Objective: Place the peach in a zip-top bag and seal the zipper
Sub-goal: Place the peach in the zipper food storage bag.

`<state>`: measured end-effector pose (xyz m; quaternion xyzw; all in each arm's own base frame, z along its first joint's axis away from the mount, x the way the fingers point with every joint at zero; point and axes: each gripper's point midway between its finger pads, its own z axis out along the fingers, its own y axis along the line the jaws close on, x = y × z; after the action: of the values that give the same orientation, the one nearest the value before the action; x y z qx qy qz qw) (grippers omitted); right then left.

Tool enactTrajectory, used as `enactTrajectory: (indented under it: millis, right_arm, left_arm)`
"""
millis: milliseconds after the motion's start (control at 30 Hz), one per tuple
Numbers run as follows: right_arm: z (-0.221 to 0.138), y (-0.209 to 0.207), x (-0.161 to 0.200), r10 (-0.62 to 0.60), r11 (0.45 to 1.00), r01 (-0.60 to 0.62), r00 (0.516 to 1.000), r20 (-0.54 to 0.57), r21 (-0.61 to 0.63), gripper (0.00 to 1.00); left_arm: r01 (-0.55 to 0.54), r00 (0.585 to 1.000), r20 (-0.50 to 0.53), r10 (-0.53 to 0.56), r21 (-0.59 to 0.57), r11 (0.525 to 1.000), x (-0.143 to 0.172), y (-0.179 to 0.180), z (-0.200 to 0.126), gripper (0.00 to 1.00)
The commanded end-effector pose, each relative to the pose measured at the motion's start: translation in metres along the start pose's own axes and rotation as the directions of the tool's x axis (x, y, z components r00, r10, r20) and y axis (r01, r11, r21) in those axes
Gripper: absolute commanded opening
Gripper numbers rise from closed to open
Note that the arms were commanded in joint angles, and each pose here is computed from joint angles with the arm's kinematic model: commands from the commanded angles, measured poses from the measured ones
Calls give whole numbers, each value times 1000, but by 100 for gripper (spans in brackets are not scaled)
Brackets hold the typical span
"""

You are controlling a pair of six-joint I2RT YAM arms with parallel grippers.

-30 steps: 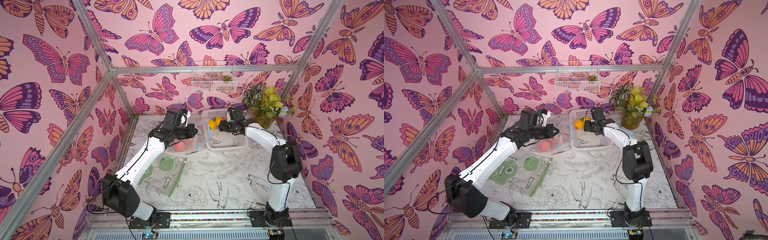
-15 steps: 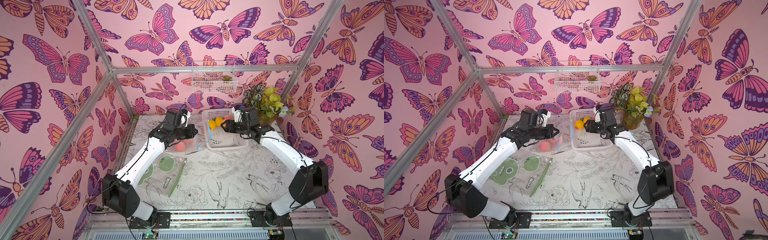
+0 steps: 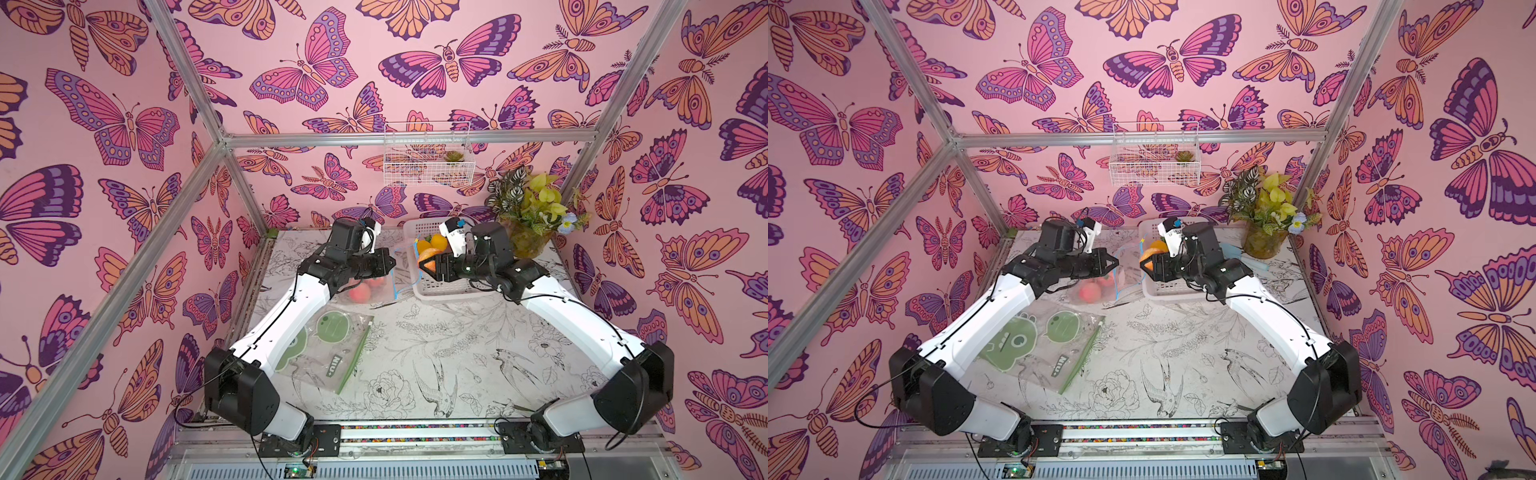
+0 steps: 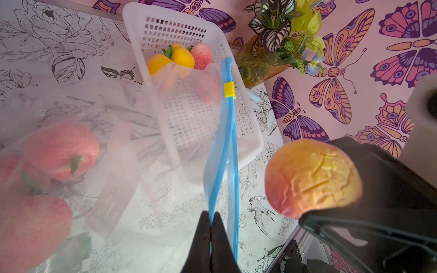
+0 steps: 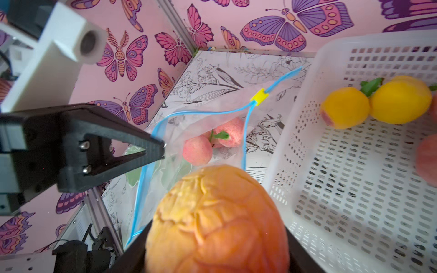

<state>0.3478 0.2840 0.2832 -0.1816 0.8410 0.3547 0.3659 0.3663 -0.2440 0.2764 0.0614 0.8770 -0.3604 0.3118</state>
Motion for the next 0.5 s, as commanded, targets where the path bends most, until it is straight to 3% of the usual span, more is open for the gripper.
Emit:
enactTrajectory:
  millis: [0, 467]
  right_arm:
    - [5, 20, 3, -49, 997, 48, 999, -11, -63, 63]
    - [50, 11, 14, -48, 998, 52, 994, -96, 35, 63]
  left_arm:
    - [-7, 1000, 8, 7, 34, 999, -1, -4, -3, 0]
    - [-44, 999, 9, 43, 79, 996, -2, -16, -10, 0]
